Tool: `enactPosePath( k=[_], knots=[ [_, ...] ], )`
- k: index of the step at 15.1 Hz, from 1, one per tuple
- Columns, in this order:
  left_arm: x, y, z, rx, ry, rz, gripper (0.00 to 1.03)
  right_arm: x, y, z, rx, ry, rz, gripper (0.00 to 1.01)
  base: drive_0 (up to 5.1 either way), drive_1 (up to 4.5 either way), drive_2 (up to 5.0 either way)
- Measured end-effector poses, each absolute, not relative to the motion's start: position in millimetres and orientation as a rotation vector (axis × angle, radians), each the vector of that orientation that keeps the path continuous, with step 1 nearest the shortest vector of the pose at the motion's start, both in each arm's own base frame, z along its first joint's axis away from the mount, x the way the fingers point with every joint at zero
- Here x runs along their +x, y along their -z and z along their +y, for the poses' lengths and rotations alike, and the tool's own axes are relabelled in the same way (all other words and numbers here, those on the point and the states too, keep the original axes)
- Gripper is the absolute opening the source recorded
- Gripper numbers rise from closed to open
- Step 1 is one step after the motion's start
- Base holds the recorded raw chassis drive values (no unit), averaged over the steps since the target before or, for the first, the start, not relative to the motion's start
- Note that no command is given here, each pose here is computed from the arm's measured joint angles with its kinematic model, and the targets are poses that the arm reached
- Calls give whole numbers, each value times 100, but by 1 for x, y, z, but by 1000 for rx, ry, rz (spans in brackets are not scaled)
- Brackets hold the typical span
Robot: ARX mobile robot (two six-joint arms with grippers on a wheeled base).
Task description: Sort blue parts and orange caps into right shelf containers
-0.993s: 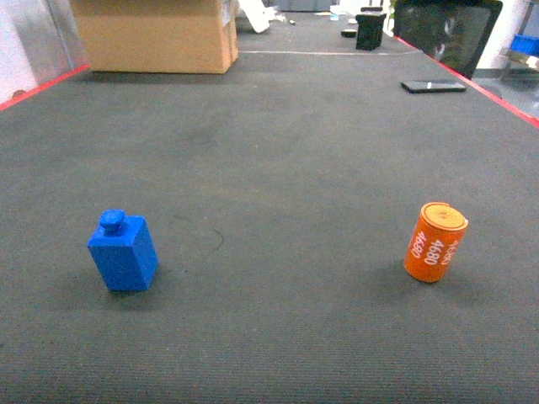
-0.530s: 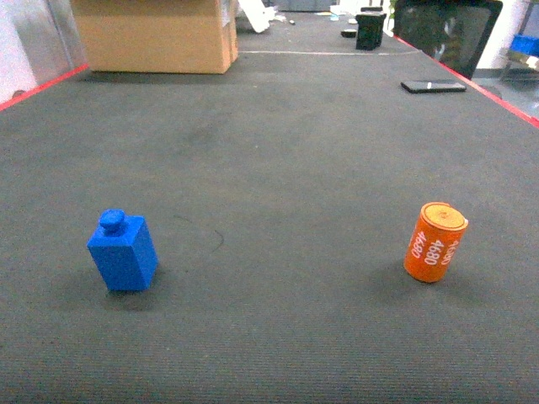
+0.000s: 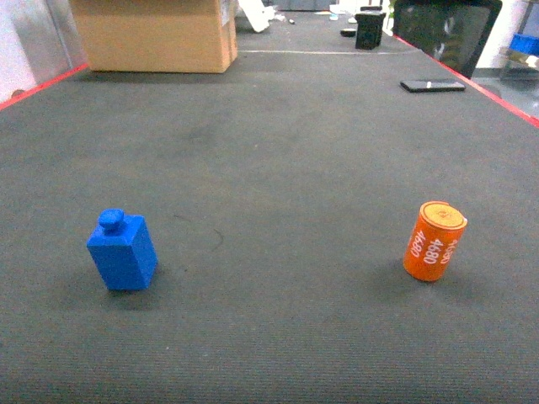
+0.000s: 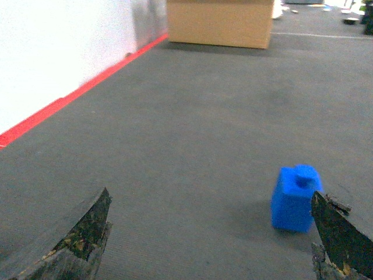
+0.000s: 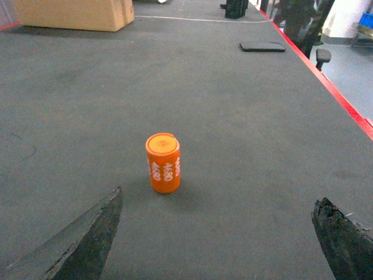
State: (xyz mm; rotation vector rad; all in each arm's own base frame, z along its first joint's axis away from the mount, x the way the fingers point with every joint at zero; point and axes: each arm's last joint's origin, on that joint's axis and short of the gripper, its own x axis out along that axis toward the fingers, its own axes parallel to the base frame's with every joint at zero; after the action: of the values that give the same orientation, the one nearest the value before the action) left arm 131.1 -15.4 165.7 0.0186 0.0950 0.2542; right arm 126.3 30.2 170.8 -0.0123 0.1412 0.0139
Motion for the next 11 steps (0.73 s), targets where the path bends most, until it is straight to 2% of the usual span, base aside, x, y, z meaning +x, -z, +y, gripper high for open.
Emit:
enactPosePath(
  k=[1,3,5,8,11],
  knots=[
    [151,-173,-15,14,-264,74,98,144,-177,33,-8,-4,129,98,0,0,0],
    [199,-185,-24,14,-189,26,98,184,-179,37,0,-5,120,98,0,0,0],
    [237,-165,-38,34,-149,125,98,226,-164,45,16,-24,182,98,0,0,0],
    [265,-152,-54,31,-106,180,98,262,-145,59,7,-48,265,98,0,0,0],
    [281,-136,-65,19,-84,219,98,286,-133,67,0,-54,296,98,0,0,0]
  ],
)
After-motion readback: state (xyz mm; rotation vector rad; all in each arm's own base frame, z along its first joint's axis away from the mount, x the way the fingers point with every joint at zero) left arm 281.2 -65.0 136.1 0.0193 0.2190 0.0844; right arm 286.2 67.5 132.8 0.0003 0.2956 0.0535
